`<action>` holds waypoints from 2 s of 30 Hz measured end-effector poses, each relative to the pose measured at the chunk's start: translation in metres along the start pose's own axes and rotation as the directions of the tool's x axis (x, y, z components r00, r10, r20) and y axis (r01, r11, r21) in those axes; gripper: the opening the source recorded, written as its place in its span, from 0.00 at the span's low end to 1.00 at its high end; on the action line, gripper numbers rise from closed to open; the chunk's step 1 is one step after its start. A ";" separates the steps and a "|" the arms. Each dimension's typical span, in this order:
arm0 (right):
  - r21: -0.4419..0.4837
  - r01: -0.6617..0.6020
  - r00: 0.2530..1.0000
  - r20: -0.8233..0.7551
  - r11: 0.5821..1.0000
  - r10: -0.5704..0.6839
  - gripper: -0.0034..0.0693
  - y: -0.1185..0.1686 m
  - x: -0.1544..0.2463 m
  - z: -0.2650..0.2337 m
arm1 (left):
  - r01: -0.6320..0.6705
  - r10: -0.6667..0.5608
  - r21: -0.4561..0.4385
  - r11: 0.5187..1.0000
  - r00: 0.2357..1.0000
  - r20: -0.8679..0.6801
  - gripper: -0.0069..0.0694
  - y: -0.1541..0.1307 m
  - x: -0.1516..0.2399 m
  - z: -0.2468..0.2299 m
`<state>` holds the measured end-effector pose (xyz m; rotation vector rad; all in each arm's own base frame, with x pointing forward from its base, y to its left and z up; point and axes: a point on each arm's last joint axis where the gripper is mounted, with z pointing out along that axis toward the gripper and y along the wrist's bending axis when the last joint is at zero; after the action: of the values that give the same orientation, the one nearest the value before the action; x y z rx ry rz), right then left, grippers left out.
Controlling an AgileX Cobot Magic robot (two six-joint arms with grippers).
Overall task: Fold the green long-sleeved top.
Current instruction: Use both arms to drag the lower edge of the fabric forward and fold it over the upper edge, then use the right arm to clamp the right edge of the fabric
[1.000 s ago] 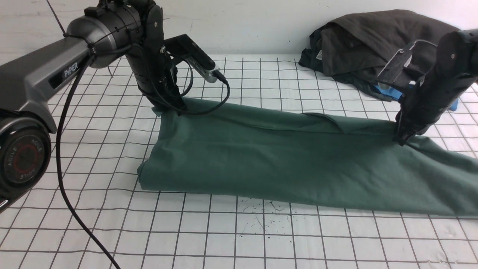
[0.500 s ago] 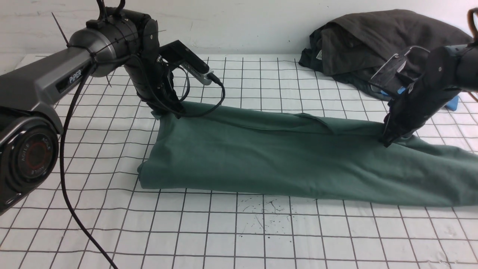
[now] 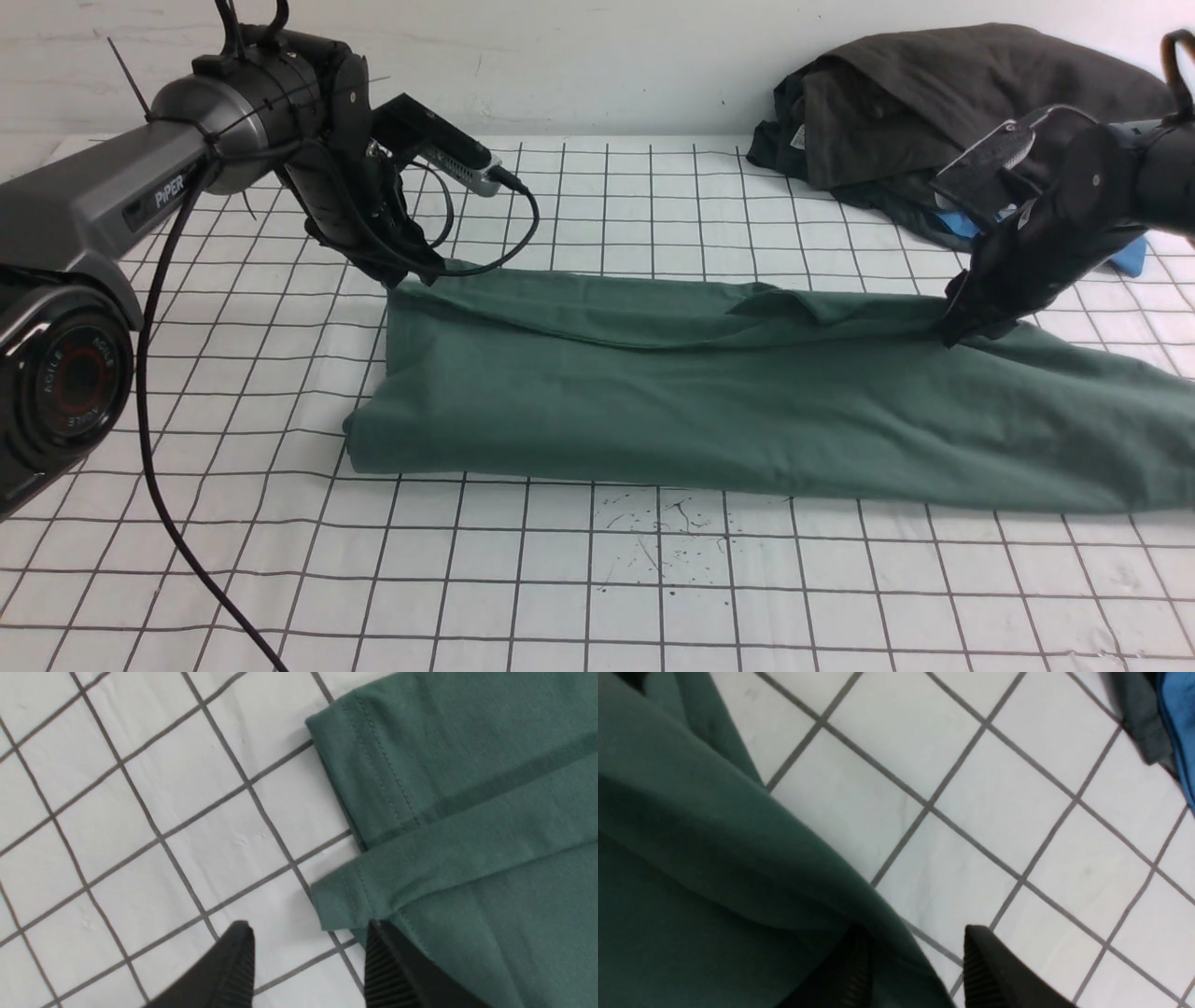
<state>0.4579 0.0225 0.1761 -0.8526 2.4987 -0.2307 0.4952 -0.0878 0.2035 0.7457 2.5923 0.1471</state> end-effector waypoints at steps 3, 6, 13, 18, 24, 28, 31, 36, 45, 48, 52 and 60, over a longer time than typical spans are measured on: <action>0.010 -0.036 0.999 0.001 0.999 0.036 0.51 -0.002 -0.001 -0.008 | 0.028 -0.028 0.001 1.000 1.000 -0.004 0.58 0.000 -0.001 -0.002; 0.021 -0.054 0.998 0.019 0.998 0.054 0.52 -0.004 -0.006 -0.027 | 0.048 -0.047 0.007 0.999 0.999 -0.021 0.62 0.001 -0.004 -0.011; -0.062 -0.057 0.998 0.016 0.996 0.058 0.43 0.023 -0.023 -0.059 | 0.039 -0.030 0.088 0.995 0.995 -0.100 0.53 -0.021 -0.014 -0.035; -0.225 -0.056 0.998 -0.022 0.973 0.052 0.23 0.070 -0.035 -0.034 | -0.040 0.056 0.148 0.988 0.993 -0.104 0.30 -0.046 -0.020 -0.038; -0.254 -0.035 0.999 0.017 0.966 0.041 0.04 0.106 -0.044 0.009 | -0.081 0.097 0.171 0.982 0.991 -0.091 0.09 -0.055 -0.022 -0.039; -0.203 -0.093 0.987 0.112 0.975 0.117 0.03 0.103 -0.053 0.018 | -0.084 0.101 0.171 0.982 0.991 -0.091 0.08 -0.055 -0.022 -0.039; -0.174 -0.174 0.963 0.176 0.969 0.204 0.03 0.098 -0.058 0.023 | -0.084 0.101 0.171 0.982 0.991 -0.091 0.08 -0.055 -0.022 -0.039; -0.145 -0.285 0.906 0.281 0.947 0.316 0.03 0.088 -0.065 0.025 | -0.089 0.106 0.172 0.981 0.990 -0.091 0.08 -0.055 -0.022 -0.039; -0.135 -0.512 0.806 0.265 0.848 0.529 0.03 0.049 -0.041 0.048 | -0.089 0.106 0.173 0.981 0.990 -0.094 0.08 -0.055 -0.022 -0.037; -0.129 -0.557 0.791 0.218 0.821 0.571 0.03 0.029 -0.031 0.034 | -0.089 0.106 0.173 0.981 0.990 -0.095 0.08 -0.055 -0.022 -0.036; -0.113 -0.553 0.788 0.249 0.825 0.562 0.03 -0.001 -0.031 -0.024 | -0.085 0.102 0.181 0.980 0.991 -0.092 0.08 -0.056 -0.022 -0.037; 0.011 -0.544 0.793 0.334 0.839 0.510 0.03 -0.048 -0.001 -0.176 | -0.076 0.095 0.203 0.976 0.992 -0.084 0.08 -0.058 -0.023 -0.037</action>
<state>0.3965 -0.0141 0.3444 -0.1025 2.2785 -0.0259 0.4684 -0.1485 0.2327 0.9434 2.6917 -0.0551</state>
